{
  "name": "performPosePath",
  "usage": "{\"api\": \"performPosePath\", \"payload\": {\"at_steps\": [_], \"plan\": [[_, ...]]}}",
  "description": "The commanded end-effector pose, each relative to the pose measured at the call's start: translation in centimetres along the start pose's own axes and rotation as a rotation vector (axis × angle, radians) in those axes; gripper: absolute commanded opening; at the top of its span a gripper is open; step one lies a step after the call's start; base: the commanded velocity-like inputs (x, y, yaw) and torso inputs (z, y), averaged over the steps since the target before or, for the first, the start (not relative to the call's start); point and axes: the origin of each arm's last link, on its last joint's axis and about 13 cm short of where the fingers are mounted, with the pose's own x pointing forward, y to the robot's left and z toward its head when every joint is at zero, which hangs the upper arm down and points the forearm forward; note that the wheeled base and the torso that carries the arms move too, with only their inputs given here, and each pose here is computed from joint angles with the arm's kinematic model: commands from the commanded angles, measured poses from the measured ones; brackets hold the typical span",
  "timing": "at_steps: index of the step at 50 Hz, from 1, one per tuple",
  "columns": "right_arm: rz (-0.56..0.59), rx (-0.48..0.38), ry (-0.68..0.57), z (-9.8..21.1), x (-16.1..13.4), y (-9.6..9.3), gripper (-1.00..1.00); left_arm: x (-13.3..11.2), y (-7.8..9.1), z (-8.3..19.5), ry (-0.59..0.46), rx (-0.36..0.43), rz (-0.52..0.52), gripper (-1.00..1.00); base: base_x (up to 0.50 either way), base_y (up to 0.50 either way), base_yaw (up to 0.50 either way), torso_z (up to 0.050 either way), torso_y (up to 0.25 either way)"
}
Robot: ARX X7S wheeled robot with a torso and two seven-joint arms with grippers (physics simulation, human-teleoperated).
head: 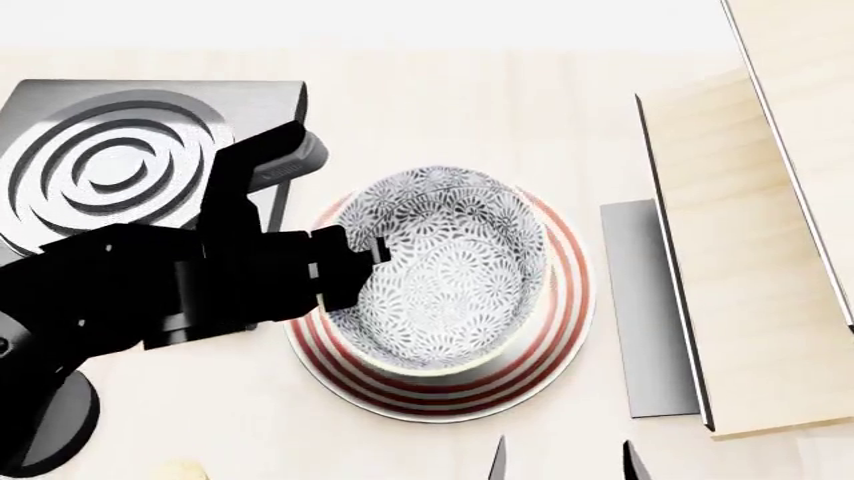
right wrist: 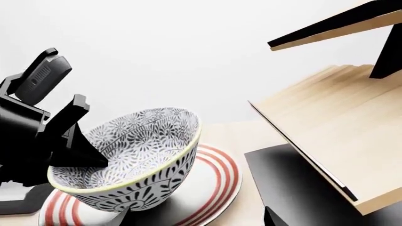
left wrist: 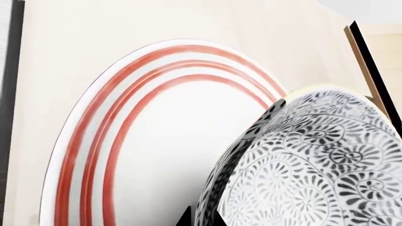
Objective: Pick up the akita bowl and put it on the plate.
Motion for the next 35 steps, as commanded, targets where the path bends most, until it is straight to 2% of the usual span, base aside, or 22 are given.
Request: {"api": "performPosePath", "payload": {"at_steps": [1,19,20,27,35], "plan": [[0.001,0.001,0.003,-0.09,0.01,-0.02,1.00,0.07,-0.09,0.02,-0.017,-0.038,-0.012,-1.00,0.00,0.00,0.00,0.000,0.000],[0.001,0.004,0.005,-0.12,0.04,-0.02,1.00,0.12,-0.19,-0.06,-0.013,-0.031,-0.020,-1.00,0.00,0.00,0.00,0.000,0.001],[0.001,0.004,0.004,-0.11,0.06,-0.01,1.00,0.13,-0.17,-0.07,-0.012,-0.022,-0.015,1.00,0.00,0.00,0.00,0.000,0.000],[0.004,0.007,0.006,-0.11,0.08,0.00,1.00,0.06,-0.28,0.02,-0.007,-0.029,-0.025,1.00,0.00,0.00,0.00,0.000,0.000],[0.003,0.003,0.010,-0.28,0.12,0.06,1.00,-0.06,-0.21,0.23,-0.012,-0.024,0.013,1.00,0.00,0.00,0.00,0.000,0.000]]}}
